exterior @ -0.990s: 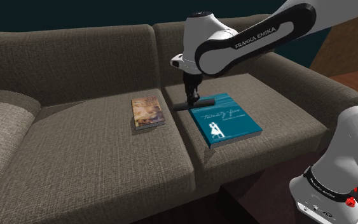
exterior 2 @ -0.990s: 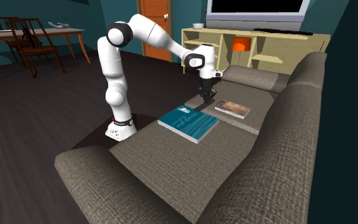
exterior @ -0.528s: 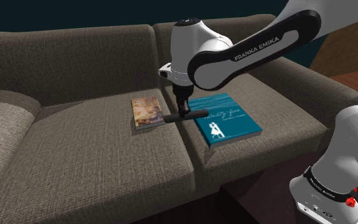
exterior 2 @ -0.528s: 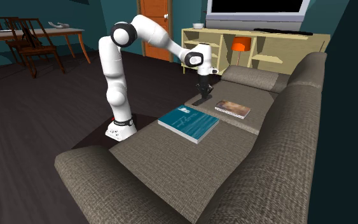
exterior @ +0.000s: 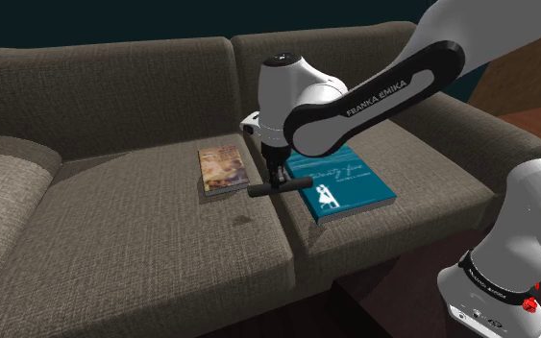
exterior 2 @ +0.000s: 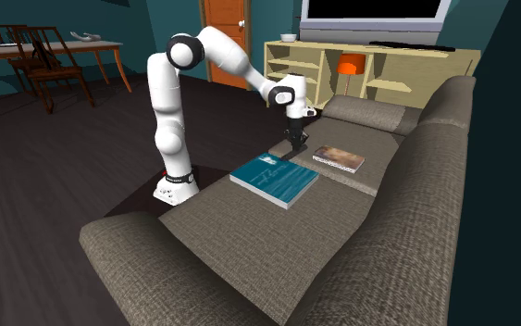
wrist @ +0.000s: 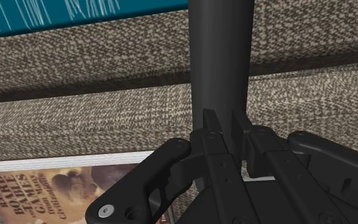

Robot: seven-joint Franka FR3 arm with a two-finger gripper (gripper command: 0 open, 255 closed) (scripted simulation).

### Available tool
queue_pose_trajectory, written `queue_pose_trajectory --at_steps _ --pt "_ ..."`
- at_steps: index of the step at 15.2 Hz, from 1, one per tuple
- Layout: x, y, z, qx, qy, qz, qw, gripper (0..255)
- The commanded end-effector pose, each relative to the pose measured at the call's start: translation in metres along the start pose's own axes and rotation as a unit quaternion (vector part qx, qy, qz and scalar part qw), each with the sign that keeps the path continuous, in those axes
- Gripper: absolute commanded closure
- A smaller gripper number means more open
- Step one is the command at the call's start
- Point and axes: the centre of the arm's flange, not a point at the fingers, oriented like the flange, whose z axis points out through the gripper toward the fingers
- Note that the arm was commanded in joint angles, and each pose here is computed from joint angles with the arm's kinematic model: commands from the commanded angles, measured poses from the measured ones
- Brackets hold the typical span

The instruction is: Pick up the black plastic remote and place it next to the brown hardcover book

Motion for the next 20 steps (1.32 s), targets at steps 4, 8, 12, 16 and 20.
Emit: queue_pose_trajectory --at_steps 4,8,12,16,20 --pt "0.0 -0.002 0.027 0.0 0.0 0.0 1.0 255" --pt "-0.001 -0.003 0.035 0.0 0.0 0.0 1.0 255" --pt "-0.001 -0.003 0.035 0.0 0.0 0.0 1.0 255" --pt "0.0 -0.001 0.033 0.0 0.0 0.0 1.0 0" --pt "-0.001 -0.003 0.022 0.0 0.0 0.0 1.0 0"
